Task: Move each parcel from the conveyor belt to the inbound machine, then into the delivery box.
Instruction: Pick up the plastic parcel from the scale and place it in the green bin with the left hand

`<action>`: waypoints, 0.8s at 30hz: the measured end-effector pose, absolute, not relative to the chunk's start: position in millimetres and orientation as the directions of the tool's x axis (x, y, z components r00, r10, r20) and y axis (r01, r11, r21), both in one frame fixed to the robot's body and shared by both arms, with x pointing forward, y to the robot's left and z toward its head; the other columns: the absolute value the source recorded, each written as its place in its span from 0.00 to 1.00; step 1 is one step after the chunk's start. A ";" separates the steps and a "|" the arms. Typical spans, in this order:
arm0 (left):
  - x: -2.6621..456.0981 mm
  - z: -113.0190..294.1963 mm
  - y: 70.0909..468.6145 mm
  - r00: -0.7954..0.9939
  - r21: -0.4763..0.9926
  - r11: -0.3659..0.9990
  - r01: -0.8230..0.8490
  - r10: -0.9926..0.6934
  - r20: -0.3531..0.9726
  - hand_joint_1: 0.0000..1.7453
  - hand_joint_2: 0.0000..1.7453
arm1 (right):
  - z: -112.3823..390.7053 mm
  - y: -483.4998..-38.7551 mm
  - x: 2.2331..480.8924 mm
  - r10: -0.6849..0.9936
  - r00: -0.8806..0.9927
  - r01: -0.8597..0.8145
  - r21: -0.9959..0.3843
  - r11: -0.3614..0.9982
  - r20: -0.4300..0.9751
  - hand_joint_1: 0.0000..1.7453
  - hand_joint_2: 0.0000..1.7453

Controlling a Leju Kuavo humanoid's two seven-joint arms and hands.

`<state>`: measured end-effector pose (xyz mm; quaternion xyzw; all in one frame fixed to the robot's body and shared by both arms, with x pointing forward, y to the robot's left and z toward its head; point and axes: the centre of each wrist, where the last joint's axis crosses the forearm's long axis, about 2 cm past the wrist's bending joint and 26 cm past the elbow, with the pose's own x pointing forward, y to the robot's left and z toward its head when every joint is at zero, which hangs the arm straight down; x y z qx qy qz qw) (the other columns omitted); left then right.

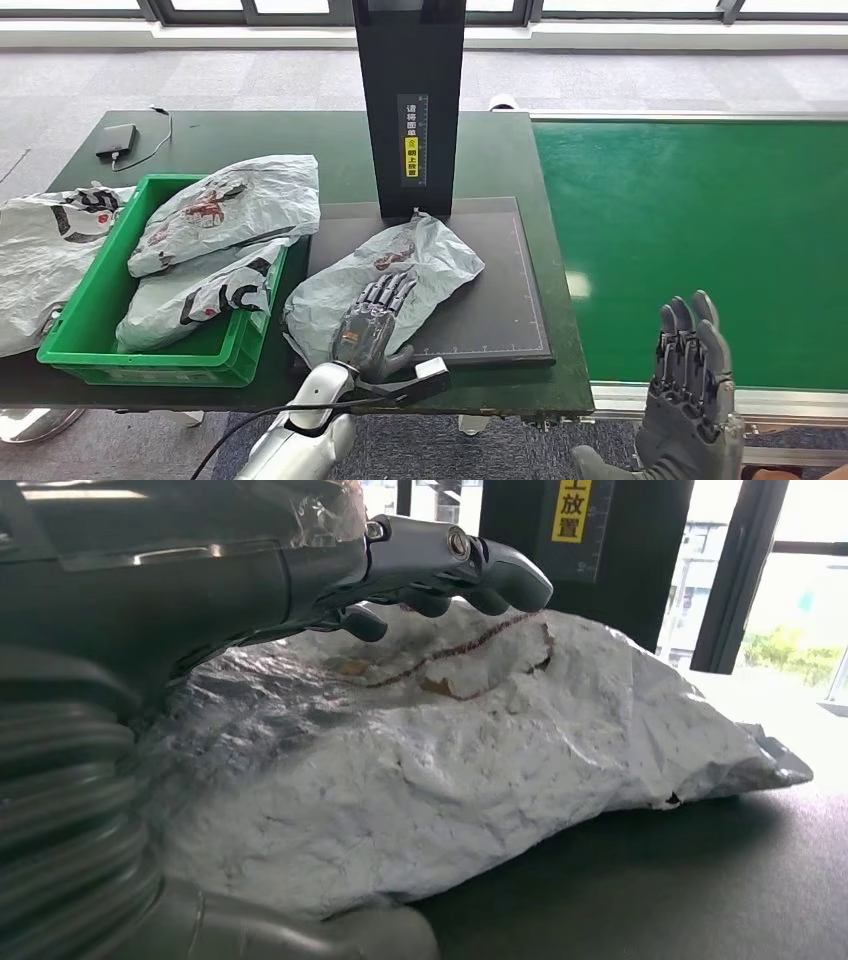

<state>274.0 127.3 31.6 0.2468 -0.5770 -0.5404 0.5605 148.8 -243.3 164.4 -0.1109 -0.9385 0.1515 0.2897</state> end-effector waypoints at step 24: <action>283.6 21.1 152.2 -0.114 0.856 0.449 0.257 -0.865 0.488 1.00 1.00 | 193.5 -241.2 189.2 0.249 -0.888 0.119 -0.329 0.937 0.386 0.00 1.00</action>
